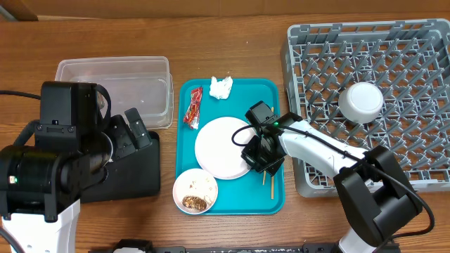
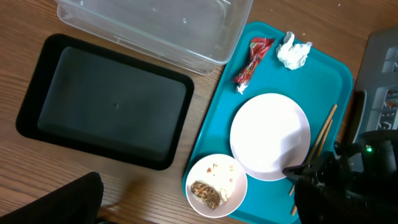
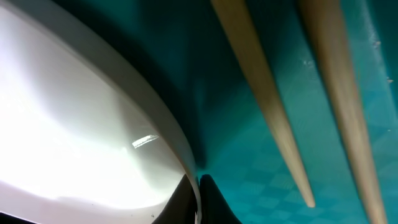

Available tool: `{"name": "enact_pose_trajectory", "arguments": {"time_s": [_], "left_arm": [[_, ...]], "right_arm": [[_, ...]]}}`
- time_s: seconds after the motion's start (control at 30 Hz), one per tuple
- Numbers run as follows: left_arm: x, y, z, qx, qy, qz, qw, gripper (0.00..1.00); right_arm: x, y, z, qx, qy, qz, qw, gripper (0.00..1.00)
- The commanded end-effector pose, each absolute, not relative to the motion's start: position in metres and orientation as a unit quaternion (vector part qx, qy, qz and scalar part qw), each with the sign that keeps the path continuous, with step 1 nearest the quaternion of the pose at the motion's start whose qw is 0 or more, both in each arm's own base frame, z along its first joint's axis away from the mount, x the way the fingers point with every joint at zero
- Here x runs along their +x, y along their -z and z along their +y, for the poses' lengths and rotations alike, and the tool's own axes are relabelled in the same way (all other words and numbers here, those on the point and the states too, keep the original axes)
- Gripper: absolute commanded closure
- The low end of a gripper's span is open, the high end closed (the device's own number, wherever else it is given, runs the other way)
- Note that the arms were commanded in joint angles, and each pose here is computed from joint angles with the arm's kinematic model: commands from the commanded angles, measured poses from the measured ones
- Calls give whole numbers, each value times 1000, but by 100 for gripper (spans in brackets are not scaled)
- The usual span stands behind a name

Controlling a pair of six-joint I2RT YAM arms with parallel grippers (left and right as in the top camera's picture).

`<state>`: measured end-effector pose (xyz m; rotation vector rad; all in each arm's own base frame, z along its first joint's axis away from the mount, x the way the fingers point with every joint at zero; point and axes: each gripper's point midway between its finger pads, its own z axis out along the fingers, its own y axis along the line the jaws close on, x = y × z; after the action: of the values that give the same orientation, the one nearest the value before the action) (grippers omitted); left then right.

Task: Sort waste into correct bins and load items into the dishwasher
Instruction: 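Lift the white plate and carry it to the dish rack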

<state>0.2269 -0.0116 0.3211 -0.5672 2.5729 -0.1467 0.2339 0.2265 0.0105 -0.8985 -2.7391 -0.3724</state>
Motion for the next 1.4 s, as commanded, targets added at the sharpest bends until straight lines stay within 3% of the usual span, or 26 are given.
{"name": "enact_pose_trajectory", "arguments": {"time_s": [0.0, 0.27, 0.67, 0.77, 1.1, 1.37], "left_arm": [[228, -324, -7, -220, 47, 941, 255, 0], [228, -324, -7, -220, 47, 941, 254, 0], [228, -324, -7, -220, 47, 941, 255, 0], [228, -324, -7, -220, 47, 941, 255, 0], [228, -324, -7, -220, 47, 941, 254, 0], [228, -324, -7, -220, 47, 941, 255, 0]], "right_arm": [[241, -13, 227, -300, 124, -940, 107, 96], [286, -44, 206, -251, 124, -960, 2, 96], [348, -174, 199, -91, 173, -958, -211, 96], [358, -200, 160, -112, 122, -951, -259, 96], [370, -262, -35, -255, -213, -857, -393, 96], [386, -287, -83, -243, -294, -824, -420, 96]]}}
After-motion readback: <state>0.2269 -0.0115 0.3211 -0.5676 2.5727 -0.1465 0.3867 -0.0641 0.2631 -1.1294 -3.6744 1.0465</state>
